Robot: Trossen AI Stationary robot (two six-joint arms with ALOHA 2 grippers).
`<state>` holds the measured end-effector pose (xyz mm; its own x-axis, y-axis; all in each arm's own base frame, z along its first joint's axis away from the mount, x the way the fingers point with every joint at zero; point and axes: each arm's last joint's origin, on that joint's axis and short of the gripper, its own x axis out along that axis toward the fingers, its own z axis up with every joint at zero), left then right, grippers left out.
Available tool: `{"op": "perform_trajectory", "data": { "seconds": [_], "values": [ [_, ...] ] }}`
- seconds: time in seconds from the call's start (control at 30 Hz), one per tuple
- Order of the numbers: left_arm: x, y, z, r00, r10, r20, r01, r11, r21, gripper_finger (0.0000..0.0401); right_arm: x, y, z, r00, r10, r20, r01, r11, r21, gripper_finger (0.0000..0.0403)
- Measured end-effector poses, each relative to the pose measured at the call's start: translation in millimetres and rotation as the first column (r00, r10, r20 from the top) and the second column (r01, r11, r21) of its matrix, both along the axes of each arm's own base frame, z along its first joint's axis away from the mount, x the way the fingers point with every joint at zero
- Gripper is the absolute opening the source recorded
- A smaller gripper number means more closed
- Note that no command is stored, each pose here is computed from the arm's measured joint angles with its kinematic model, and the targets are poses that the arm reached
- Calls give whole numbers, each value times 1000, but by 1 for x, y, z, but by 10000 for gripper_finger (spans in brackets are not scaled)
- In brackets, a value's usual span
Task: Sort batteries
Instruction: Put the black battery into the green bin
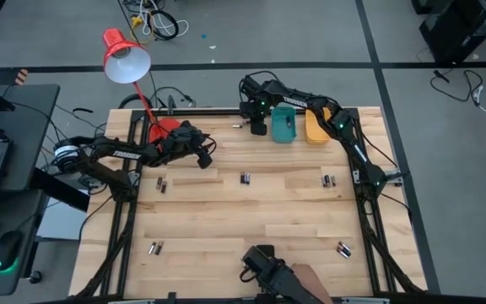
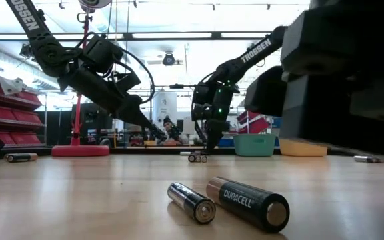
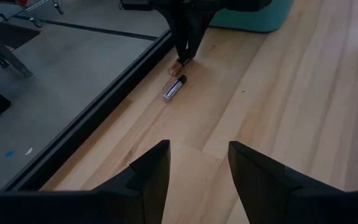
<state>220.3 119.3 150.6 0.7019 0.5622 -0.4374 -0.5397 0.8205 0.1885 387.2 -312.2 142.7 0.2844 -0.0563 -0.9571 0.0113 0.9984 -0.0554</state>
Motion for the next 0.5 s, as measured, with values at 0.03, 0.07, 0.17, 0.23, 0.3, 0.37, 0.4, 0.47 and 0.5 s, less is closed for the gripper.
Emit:
{"op": "perform_trajectory", "data": {
  "seconds": [0.03,0.07,0.17,0.23,0.3,0.37,0.4,0.47,0.5],
  "values": [
    [0,0,0,1000,0,0,0,1000,0,179,0,0,0,1000,0,0,0,1000,0,57],
    [0,0,0,1000,0,-1,0,1000,-1,179,0,0,0,1000,0,1,0,1000,-1,57],
    [0,0,0,1000,1,-2,-1,1000,-4,179,0,-1,-2,1000,-2,2,2,1000,-4,60],
    [0,0,0,1000,2,-1,-2,1000,-4,179,0,-1,-3,1000,-11,6,11,1000,-1,63],
    [0,0,0,1000,2,-1,-2,1000,-4,179,0,-1,-3,1000,-13,8,13,1000,6,66],
    [0,0,0,1000,2,-1,-2,1000,-4,179,0,-1,-5,1000,-14,6,14,1000,7,64],
    [0,0,0,1000,2,-1,-2,1000,-4,179,-1,0,-6,1000,-14,4,14,1000,8,60],
    [0,0,0,1000,2,0,-2,1000,-5,179,-2,1,-10,1000,-14,-2,14,1000,14,45],
    [0,0,0,1000,2,-1,-2,1000,-5,179,-3,1,-11,1000,-15,-5,15,1000,16,35]
  ]
}}
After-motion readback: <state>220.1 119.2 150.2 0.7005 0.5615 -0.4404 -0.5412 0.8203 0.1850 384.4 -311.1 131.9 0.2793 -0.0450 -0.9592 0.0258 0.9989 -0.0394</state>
